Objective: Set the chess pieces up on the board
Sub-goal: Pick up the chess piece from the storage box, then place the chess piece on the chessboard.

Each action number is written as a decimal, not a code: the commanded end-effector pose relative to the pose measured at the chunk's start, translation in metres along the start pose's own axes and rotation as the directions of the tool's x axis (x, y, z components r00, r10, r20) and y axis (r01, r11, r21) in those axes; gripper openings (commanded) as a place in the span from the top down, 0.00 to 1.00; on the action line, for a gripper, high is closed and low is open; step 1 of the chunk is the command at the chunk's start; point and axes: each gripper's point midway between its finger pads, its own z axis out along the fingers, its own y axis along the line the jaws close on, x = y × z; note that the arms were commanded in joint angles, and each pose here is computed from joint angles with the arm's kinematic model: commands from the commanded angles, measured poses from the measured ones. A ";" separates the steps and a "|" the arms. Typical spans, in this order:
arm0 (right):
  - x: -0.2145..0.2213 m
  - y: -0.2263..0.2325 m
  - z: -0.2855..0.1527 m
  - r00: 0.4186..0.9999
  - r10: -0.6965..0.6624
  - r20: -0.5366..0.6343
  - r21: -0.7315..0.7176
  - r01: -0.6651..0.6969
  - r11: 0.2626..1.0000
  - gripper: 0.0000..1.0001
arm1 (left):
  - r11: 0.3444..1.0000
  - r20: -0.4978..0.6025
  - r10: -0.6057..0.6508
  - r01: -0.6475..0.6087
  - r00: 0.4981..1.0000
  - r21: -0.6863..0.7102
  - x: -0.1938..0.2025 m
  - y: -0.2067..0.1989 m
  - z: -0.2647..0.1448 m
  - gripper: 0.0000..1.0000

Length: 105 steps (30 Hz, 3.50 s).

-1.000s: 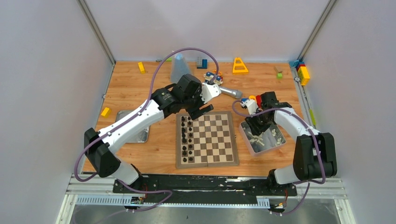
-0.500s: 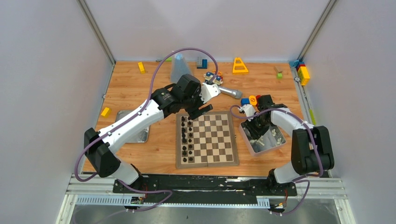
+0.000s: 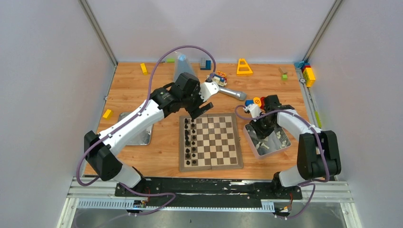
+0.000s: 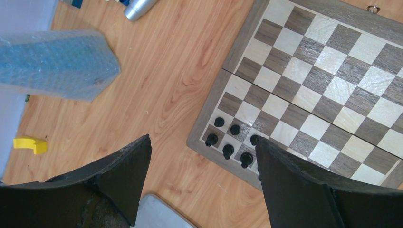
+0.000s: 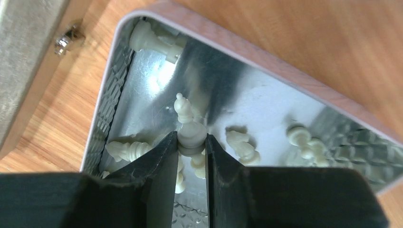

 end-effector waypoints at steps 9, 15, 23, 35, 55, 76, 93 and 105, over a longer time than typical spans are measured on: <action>-0.070 -0.007 -0.068 0.944 -0.017 0.329 0.023 0.010 1.000 0.90 | 0.975 0.241 -0.179 0.140 0.954 0.170 -0.055 -0.001 -0.011 0.12; -0.093 0.025 -0.095 0.877 -0.015 0.480 -0.086 0.065 0.994 0.91 | 0.890 0.281 -0.314 0.179 0.907 0.419 -0.083 -0.038 0.002 0.17; -0.106 0.061 -0.120 0.802 0.016 0.596 -0.204 0.133 0.970 0.91 | 0.631 0.139 -0.503 0.253 0.853 0.733 -0.126 -0.082 0.035 0.30; -0.105 0.067 -0.121 0.802 0.056 0.595 -0.242 0.112 0.964 0.91 | 0.569 0.062 -0.504 0.278 0.861 0.774 -0.140 -0.123 0.073 0.33; -0.102 0.063 -0.115 0.817 0.067 0.573 -0.235 0.085 0.968 0.91 | 0.583 0.007 -0.473 0.308 0.881 0.752 -0.131 -0.137 0.095 0.51; -0.087 0.049 -0.100 0.845 0.070 0.531 -0.176 0.029 0.984 0.91 | 0.593 0.024 -0.463 0.289 0.886 0.751 -0.132 -0.132 0.086 1.00; -0.069 -0.012 -0.113 0.791 0.275 0.547 -0.104 -0.261 0.960 0.91 | 0.942 0.009 -0.010 0.006 1.000 0.334 -0.050 -0.114 0.119 1.00; -0.064 -0.025 -0.108 0.776 0.345 0.529 -0.085 -0.356 0.931 0.91 | 0.957 -0.080 0.153 -0.128 0.985 0.260 -0.044 -0.131 0.135 1.00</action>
